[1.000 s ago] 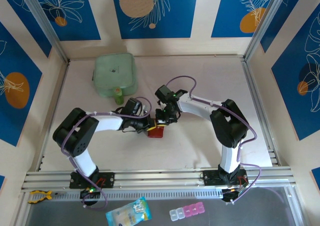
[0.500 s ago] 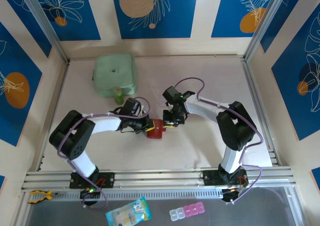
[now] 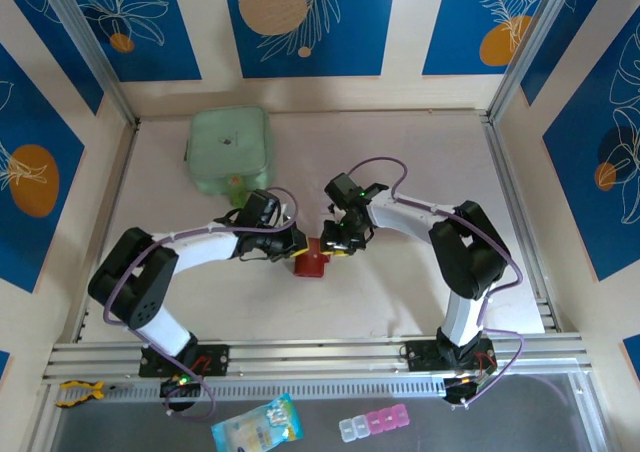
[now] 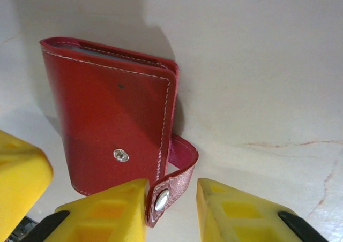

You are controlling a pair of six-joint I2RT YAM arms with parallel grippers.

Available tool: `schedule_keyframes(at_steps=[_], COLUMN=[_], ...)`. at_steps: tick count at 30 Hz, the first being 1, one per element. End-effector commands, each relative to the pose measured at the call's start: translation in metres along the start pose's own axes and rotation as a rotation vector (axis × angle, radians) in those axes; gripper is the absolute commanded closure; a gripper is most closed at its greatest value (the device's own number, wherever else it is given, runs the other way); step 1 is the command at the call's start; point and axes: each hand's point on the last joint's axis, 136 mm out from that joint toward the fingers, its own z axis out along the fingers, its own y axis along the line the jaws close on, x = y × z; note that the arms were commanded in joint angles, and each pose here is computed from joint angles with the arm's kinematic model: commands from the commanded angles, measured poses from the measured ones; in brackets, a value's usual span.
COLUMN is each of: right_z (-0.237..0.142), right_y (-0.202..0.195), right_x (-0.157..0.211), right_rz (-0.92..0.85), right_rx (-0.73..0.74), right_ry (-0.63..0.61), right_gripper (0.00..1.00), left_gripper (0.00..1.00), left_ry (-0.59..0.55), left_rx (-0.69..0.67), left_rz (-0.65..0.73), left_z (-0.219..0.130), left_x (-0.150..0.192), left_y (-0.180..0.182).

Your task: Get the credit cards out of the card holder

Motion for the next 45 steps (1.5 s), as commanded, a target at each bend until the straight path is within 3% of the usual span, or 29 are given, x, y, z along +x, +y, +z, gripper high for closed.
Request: schedule_keyframes(at_steps=[1, 4, 18, 28, 35, 45], right_z=[0.005, 0.002, 0.02, 0.029, 0.01, -0.03], right_y=[-0.012, -0.017, -0.002, -0.009, -0.02, -0.025], right_x=[0.008, 0.011, 0.013, 0.012, 0.007, 0.001], right_rz=[0.025, 0.035, 0.08, 0.101, 0.085, -0.019], right_rx=[0.045, 0.067, -0.089, -0.089, -0.064, -0.031], right_ry=[0.03, 0.028, 0.063, 0.068, 0.021, -0.016], right_gripper=[0.75, 0.8, 0.79, 0.85, 0.96, 1.0], left_gripper=[0.9, 0.9, 0.89, 0.89, 0.85, 0.8], left_ry=[-0.02, -0.018, -0.023, -0.023, -0.049, -0.113], left_rx=[-0.019, -0.028, -0.013, 0.008, 0.02, 0.034], left_rz=[0.021, 0.024, 0.02, 0.021, 0.049, 0.08], left_z=[-0.009, -0.009, -0.01, -0.009, -0.014, -0.032], left_x=[-0.004, -0.004, -0.005, -0.005, -0.009, -0.021], left_y=[-0.005, -0.005, -0.007, -0.012, -0.017, -0.023])
